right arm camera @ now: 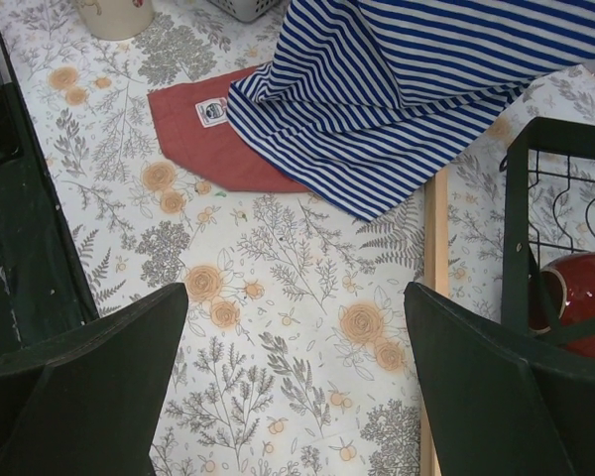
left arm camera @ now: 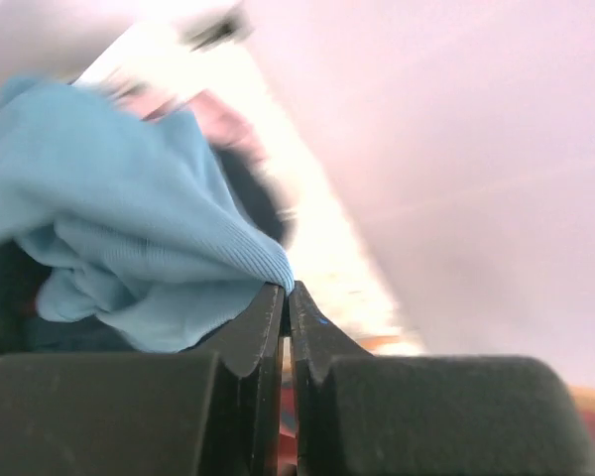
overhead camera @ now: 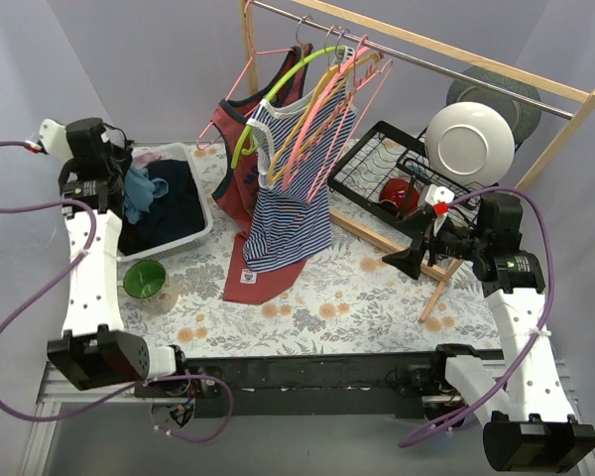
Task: Place the tank top on the hanger
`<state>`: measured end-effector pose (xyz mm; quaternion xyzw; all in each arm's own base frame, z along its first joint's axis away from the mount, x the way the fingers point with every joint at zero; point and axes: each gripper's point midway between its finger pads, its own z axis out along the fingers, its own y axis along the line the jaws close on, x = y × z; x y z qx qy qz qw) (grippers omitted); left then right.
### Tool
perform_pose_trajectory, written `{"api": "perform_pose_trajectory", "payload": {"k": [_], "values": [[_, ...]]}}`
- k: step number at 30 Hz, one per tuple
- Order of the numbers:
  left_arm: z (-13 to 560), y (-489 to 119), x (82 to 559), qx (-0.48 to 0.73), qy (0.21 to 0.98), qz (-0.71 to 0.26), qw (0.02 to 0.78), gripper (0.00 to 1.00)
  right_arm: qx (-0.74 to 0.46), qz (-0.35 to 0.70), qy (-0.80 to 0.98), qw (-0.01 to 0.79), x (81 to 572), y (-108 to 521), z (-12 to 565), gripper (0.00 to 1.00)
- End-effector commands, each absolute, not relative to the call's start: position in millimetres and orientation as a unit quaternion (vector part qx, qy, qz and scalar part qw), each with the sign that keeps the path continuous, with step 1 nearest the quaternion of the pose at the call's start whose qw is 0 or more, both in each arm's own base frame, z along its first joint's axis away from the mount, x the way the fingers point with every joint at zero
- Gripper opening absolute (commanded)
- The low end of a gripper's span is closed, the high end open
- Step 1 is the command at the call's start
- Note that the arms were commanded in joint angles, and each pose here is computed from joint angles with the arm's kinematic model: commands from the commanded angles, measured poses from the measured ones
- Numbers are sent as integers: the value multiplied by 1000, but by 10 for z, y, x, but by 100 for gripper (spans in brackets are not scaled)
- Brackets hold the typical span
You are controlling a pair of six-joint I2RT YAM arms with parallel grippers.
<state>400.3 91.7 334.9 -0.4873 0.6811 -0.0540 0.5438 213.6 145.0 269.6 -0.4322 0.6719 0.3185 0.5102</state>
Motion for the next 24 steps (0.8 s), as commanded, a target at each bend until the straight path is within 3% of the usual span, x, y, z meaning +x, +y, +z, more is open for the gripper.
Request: {"api": "perform_pose_trajectory", "payload": {"k": [1, 6, 11, 17, 24], "values": [[4312, 740, 3818, -461, 622, -137, 618, 0, -453, 305, 645, 535, 2070, 1466, 2974, 99], [5200, 456, 3567, -395, 586, -219, 672, 0, -453, 306, 641, 540, 2050, 1473, 3020, 99], [5726, 210, 3284, -328, 567, -267, 706, 0, -452, 305, 638, 544, 2037, 1475, 3065, 99], [5962, -187, 2939, -253, 559, -349, 708, 0, -456, 301, 635, 546, 2022, 1472, 3092, 99], [6050, -1096, 2379, -35, 554, -493, 669, 0, -482, 300, 619, 543, 1947, 1488, 3064, 99]]}}
